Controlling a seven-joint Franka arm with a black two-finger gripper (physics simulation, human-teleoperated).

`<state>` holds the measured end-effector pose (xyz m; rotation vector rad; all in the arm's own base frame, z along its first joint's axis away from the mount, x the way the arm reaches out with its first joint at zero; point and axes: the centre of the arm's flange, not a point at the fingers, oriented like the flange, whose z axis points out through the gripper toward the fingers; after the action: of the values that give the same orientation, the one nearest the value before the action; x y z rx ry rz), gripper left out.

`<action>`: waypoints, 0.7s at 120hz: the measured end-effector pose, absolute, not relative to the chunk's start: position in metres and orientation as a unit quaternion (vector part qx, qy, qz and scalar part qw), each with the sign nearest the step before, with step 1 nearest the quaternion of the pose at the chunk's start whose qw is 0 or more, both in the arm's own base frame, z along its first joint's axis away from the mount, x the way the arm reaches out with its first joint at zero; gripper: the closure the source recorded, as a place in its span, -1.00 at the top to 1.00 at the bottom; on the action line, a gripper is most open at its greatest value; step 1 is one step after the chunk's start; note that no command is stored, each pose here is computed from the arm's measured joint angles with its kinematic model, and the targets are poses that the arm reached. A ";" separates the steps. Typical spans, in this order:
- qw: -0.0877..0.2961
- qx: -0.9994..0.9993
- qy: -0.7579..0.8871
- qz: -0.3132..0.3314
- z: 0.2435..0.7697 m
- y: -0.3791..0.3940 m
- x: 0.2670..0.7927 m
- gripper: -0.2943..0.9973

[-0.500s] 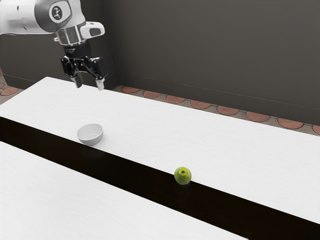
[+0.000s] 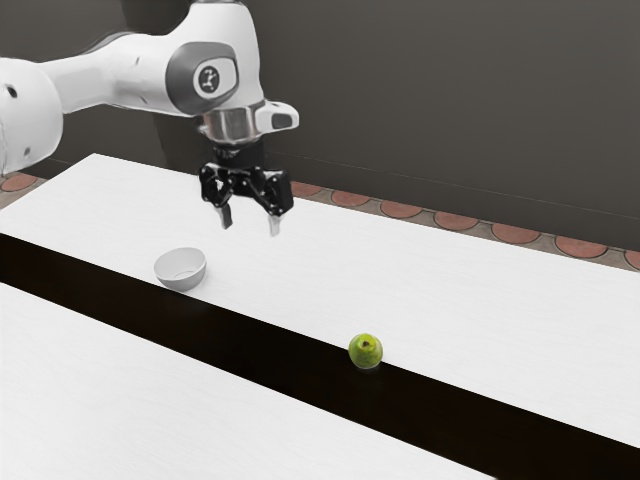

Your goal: Place the pear in the bowl.

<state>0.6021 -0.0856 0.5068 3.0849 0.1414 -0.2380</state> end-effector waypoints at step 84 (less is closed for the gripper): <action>-0.003 0.937 0.346 -0.049 0.358 -0.183 0.646 0.51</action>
<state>0.6462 -0.1834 0.3575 2.9494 1.0880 -0.1535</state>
